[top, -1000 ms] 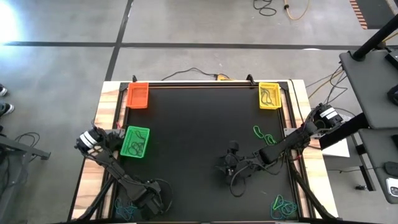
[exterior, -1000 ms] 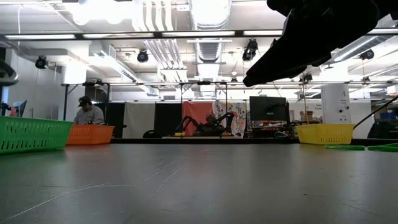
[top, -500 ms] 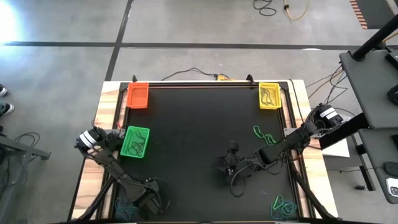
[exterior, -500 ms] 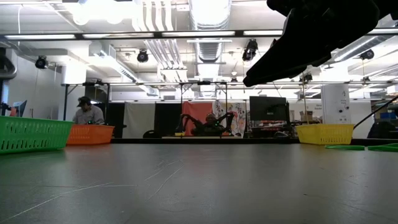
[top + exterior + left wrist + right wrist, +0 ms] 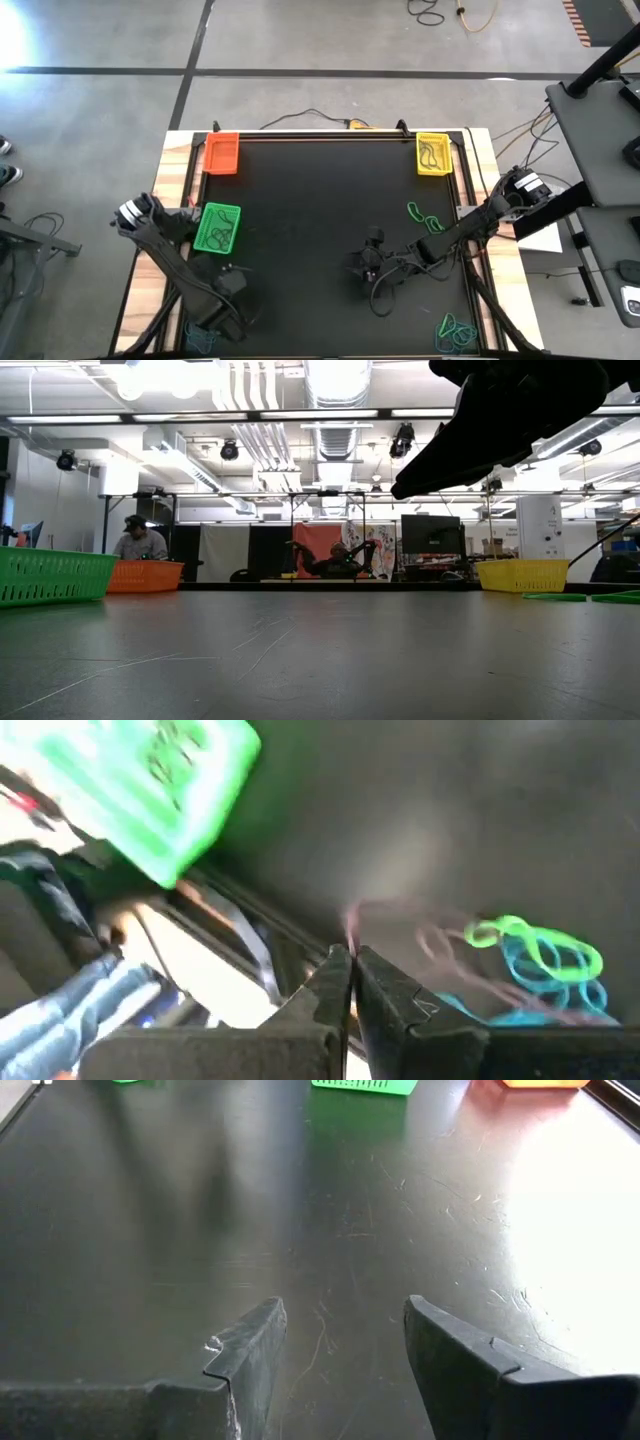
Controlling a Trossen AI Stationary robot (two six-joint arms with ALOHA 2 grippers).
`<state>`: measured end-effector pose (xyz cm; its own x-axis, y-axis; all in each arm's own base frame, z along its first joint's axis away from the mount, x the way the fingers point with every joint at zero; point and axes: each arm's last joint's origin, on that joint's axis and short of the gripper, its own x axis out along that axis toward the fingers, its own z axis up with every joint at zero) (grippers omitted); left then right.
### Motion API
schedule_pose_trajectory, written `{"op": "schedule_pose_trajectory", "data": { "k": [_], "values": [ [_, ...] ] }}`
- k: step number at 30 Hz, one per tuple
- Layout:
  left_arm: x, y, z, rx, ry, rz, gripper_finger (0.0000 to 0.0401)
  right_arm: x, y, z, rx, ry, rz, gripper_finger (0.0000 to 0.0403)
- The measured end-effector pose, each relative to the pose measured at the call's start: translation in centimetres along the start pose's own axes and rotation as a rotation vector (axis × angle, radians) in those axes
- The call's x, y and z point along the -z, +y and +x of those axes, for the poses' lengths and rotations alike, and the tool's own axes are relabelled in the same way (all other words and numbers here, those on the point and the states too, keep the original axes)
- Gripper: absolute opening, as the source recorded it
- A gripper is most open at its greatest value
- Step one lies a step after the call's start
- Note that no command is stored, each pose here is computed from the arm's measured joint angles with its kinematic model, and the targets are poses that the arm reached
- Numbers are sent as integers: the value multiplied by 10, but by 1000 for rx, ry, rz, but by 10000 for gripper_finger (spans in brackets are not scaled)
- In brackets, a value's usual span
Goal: Sort rubber bands into baskets
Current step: Put the bottom left violet rubber band into the green bin
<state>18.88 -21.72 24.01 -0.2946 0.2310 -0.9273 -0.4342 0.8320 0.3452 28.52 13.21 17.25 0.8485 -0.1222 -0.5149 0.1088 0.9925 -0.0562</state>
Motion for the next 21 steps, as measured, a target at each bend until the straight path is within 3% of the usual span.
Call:
{"op": "schedule_pose_trajectory", "data": {
  "k": [6, 18, 21],
  "values": [
    [0, 25, -22, 78, -258, -7, 0, 0, 0, 0, 1, 4, -2, 199],
    [1, 87, -37, 128, -636, -124, 0, 1, 0, 0, 2, 6, -3, 199],
    [-3, 104, -33, 131, -664, -164, 0, 1, 0, 0, 2, 6, -4, 199]
  ]
}}
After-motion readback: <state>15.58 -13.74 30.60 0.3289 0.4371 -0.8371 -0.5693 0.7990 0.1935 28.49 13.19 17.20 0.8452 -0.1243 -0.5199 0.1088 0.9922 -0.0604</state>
